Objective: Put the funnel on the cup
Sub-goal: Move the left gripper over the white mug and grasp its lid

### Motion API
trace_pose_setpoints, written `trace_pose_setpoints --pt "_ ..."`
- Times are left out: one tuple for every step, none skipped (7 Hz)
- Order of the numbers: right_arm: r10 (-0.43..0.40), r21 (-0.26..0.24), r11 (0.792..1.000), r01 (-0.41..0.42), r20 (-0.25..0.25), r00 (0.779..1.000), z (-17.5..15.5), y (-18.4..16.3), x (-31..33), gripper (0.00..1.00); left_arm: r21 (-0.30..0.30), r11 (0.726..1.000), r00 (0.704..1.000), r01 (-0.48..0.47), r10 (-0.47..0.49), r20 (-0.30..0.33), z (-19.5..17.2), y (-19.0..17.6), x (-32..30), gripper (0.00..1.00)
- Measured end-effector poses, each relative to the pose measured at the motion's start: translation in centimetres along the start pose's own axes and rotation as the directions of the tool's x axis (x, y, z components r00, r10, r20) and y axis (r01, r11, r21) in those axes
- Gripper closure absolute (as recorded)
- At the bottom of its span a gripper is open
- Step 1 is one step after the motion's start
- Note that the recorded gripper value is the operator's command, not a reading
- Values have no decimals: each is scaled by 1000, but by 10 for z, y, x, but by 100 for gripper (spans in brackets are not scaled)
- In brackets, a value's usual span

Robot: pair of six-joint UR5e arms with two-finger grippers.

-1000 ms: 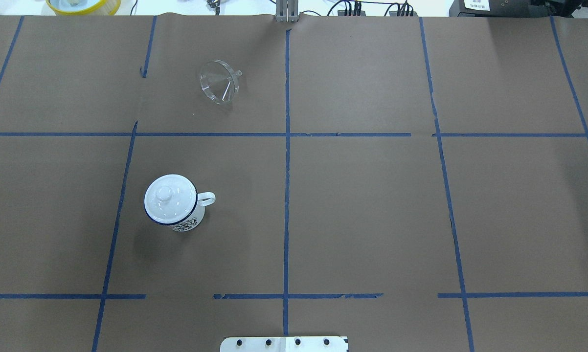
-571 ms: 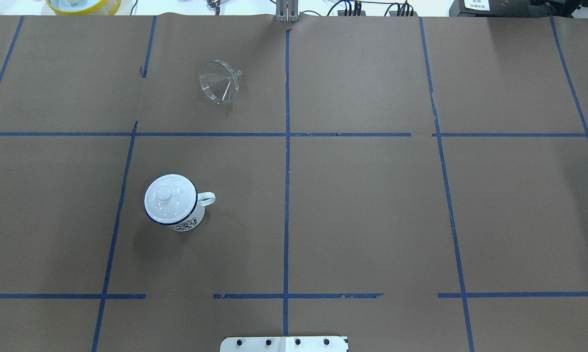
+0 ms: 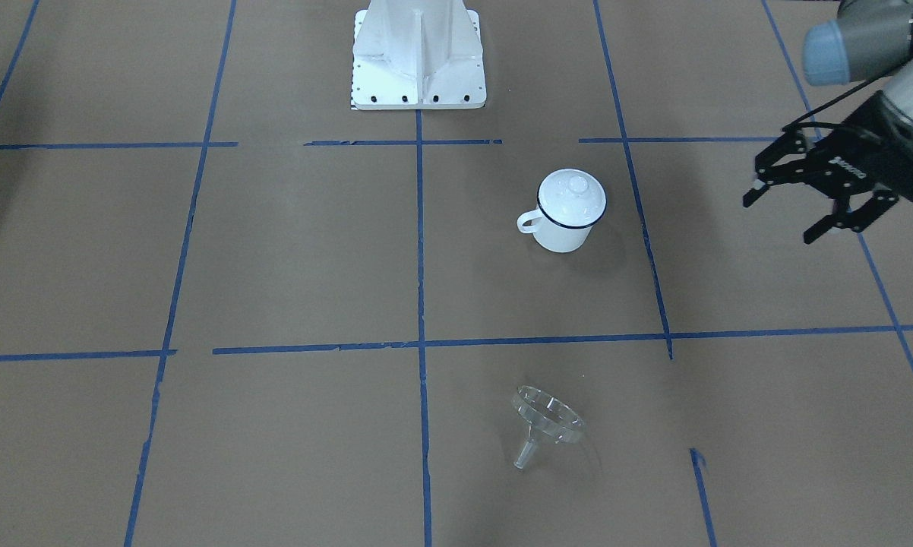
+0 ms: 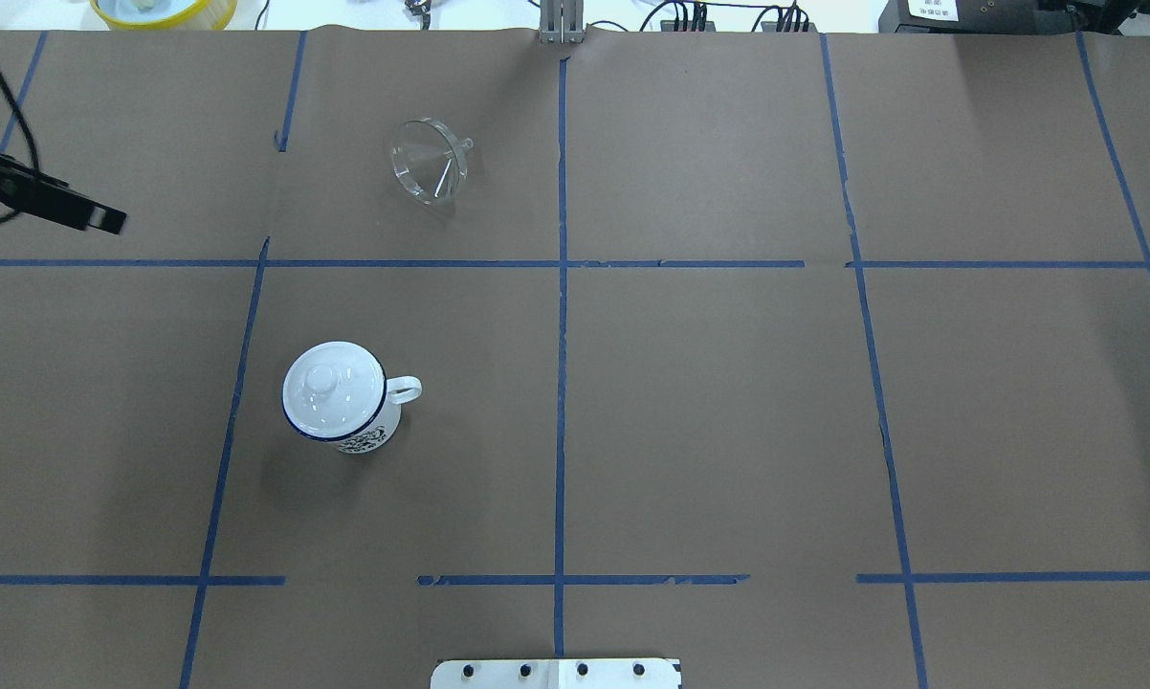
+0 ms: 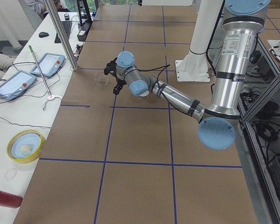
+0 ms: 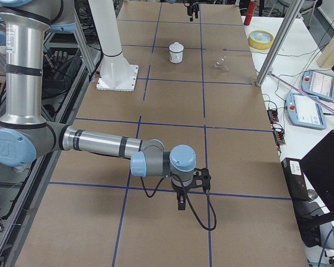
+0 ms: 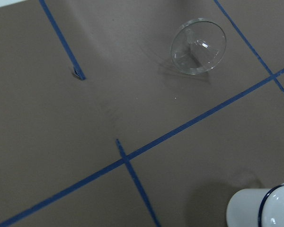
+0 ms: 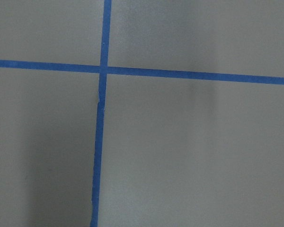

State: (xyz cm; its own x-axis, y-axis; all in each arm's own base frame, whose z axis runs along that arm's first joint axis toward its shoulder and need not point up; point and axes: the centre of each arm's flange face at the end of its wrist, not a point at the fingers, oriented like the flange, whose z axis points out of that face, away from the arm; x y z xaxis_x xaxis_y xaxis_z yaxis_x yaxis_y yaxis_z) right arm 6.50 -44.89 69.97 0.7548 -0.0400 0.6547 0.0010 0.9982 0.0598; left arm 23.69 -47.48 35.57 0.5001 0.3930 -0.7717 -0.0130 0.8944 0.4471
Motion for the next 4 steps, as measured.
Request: trace_pose_setpoints --pt "0 0 1000 0 0 1000 0 0 0 0 -20 998 998 59 -58 39 18 5 44 0" --pt "0 0 1000 0 0 1000 0 0 0 0 -42 992 990 119 -115 84 31 6 89 0" --pt "0 0 1000 0 0 1000 0 0 0 0 -56 982 977 180 -171 129 47 11 132 0" --pt "0 0 1000 0 0 1000 0 0 0 0 -52 974 963 221 -209 168 62 18 164 4"
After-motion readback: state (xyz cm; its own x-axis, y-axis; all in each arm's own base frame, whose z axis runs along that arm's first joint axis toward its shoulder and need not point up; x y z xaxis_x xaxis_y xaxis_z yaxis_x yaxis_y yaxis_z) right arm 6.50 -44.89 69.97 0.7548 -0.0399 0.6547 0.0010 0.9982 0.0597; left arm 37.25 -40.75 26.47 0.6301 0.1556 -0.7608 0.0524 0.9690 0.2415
